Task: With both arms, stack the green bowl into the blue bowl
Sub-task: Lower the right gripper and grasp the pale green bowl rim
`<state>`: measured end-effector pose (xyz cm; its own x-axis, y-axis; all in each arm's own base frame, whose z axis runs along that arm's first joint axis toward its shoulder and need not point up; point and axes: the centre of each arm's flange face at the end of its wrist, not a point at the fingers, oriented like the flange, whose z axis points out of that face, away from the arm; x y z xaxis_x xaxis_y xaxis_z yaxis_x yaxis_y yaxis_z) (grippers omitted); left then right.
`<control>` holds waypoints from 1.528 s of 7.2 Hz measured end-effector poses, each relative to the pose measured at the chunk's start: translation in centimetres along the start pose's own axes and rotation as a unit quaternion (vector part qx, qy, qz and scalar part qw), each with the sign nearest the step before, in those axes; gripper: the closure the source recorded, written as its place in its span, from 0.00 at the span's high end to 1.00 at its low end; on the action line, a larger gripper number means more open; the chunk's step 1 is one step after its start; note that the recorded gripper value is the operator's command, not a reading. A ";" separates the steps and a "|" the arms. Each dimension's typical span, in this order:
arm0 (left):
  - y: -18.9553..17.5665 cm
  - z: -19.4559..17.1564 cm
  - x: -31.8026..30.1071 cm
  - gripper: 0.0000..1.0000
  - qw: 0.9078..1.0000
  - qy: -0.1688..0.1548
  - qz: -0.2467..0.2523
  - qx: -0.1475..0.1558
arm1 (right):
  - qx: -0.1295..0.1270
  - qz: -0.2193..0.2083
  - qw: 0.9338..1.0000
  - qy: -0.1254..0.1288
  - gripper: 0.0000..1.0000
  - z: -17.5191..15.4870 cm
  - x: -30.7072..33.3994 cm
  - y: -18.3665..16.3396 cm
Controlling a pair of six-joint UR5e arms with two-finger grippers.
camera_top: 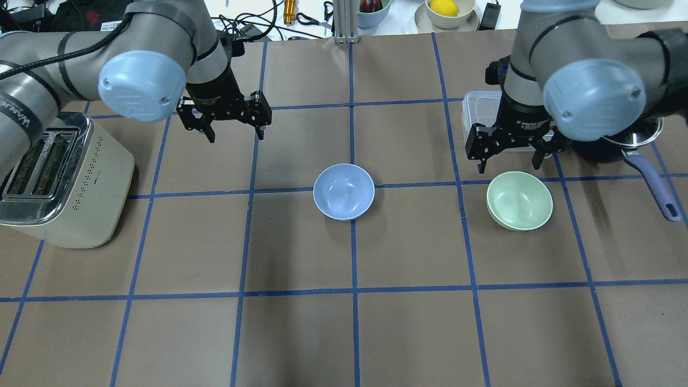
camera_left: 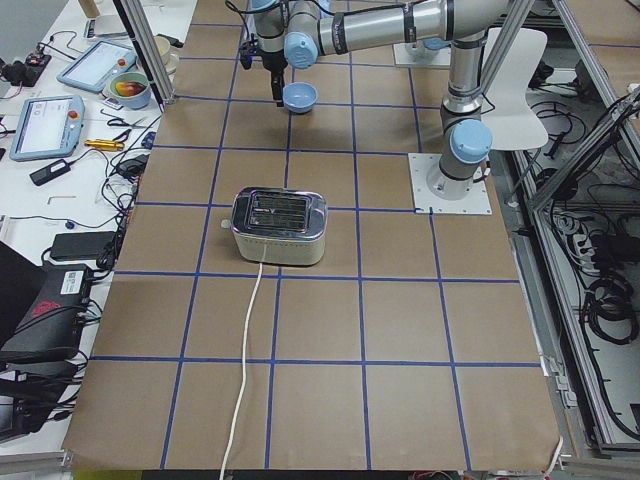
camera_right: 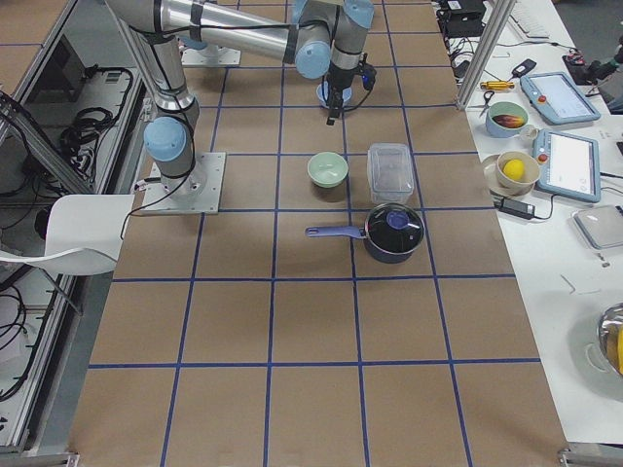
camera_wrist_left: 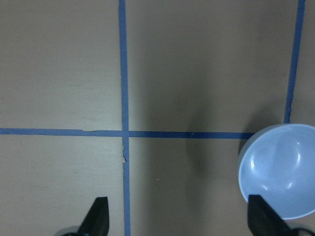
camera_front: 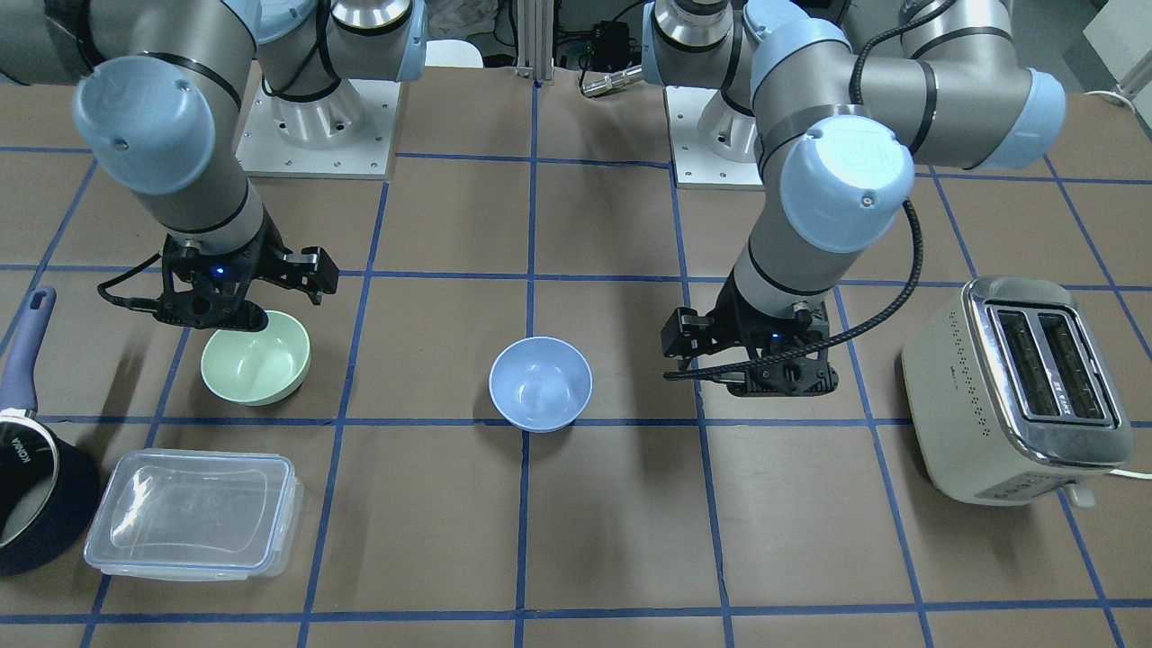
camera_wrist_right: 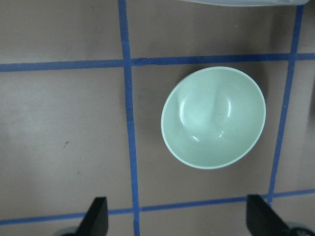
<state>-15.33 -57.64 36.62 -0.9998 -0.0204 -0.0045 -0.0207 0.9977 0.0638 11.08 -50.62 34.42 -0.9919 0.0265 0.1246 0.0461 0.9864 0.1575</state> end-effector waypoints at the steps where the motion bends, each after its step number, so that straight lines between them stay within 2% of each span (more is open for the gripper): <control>1: -0.1 0.5 -2.0 1.00 1.000 0.001 0.007 -0.006 | 0.006 0.003 1.000 0.012 1.00 2.7 -0.1 0.3; 4: -0.1 1.5 -4.2 1.00 1.000 0.003 0.012 -0.014 | 0.006 0.007 1.000 0.026 0.99 9.4 -0.7 -0.5; 5: -0.1 1.6 -4.2 1.00 1.000 0.003 0.012 -0.014 | 0.000 0.004 0.999 0.033 0.85 11.1 -0.8 -1.1; 6: -0.1 1.6 -4.3 1.00 1.000 0.003 0.012 -0.015 | -0.006 0.000 0.999 0.045 0.60 12.1 -0.7 -1.6; 7: 0.0 1.8 -4.3 1.00 1.000 0.003 0.013 -0.017 | -0.011 -0.003 0.998 0.054 0.28 12.7 -0.6 -1.8; 8: 0.1 2.1 -4.3 1.00 1.000 0.003 0.012 -0.020 | -0.014 -0.004 0.998 0.060 0.12 13.0 -0.5 -1.9; 9: 0.3 2.4 -4.2 1.00 1.000 0.004 0.012 -0.023 | -0.017 -0.004 0.998 0.062 0.00 13.3 -0.5 -1.9; 11: 0.4 2.4 -4.3 1.00 1.000 0.003 0.013 -0.022 | -0.020 -0.004 0.998 0.065 0.00 13.4 -0.5 -2.0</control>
<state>-11.09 -56.95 34.29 -1.0000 0.0044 0.0043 0.0049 0.9942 0.1078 9.89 -50.45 20.95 -0.9686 -0.0052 0.2484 0.0454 0.9793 0.1974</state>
